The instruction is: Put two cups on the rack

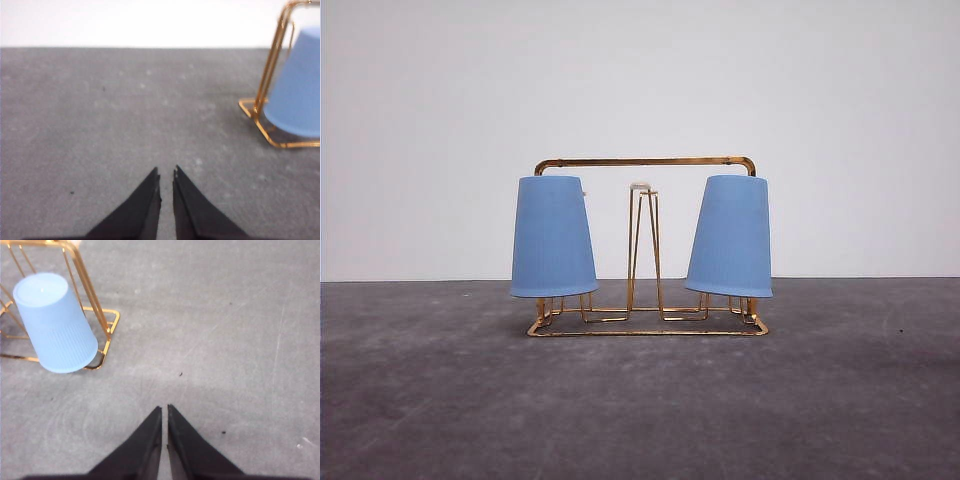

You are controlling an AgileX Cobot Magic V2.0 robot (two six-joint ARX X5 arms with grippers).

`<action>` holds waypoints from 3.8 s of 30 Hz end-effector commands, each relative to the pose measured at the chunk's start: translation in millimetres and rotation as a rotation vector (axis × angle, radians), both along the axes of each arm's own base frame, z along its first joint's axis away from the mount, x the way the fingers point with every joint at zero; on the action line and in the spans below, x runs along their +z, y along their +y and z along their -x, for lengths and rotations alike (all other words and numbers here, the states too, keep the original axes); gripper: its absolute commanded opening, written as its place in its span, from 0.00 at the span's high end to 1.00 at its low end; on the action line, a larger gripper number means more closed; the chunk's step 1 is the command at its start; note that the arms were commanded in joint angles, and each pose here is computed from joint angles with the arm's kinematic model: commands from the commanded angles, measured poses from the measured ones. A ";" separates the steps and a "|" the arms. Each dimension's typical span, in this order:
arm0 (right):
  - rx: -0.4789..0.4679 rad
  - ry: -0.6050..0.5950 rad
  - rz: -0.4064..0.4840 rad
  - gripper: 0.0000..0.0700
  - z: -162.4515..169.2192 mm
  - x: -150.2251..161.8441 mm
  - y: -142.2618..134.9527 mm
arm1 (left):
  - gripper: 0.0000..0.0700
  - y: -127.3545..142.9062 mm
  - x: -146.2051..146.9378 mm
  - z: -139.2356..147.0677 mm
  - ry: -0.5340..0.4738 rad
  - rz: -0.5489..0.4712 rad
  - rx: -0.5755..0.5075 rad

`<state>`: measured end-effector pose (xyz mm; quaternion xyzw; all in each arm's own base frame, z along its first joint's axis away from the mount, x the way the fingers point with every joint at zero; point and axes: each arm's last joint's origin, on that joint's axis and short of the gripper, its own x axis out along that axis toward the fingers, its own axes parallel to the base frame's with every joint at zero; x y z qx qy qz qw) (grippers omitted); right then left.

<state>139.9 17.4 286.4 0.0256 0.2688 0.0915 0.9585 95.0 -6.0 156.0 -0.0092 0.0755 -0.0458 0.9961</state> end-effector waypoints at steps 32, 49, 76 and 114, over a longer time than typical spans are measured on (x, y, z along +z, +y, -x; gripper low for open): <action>-0.127 -0.330 0.091 0.98 40.5 -65.7 -14.5 | 0.96 -0.1 -1.3 -1.2 -0.022 0.027 0.004; -0.120 -0.342 0.088 0.98 45.3 -135.3 -14.5 | 0.96 -0.1 -1.3 -1.2 -0.022 0.027 0.004; -0.137 -0.402 0.097 0.98 43.8 -134.4 -15.0 | 0.96 -0.1 -1.3 -1.2 -0.022 0.027 0.003; -0.137 -0.402 0.097 0.98 43.8 -134.4 -15.0 | 0.96 -0.1 -1.2 -1.2 -0.023 0.027 0.003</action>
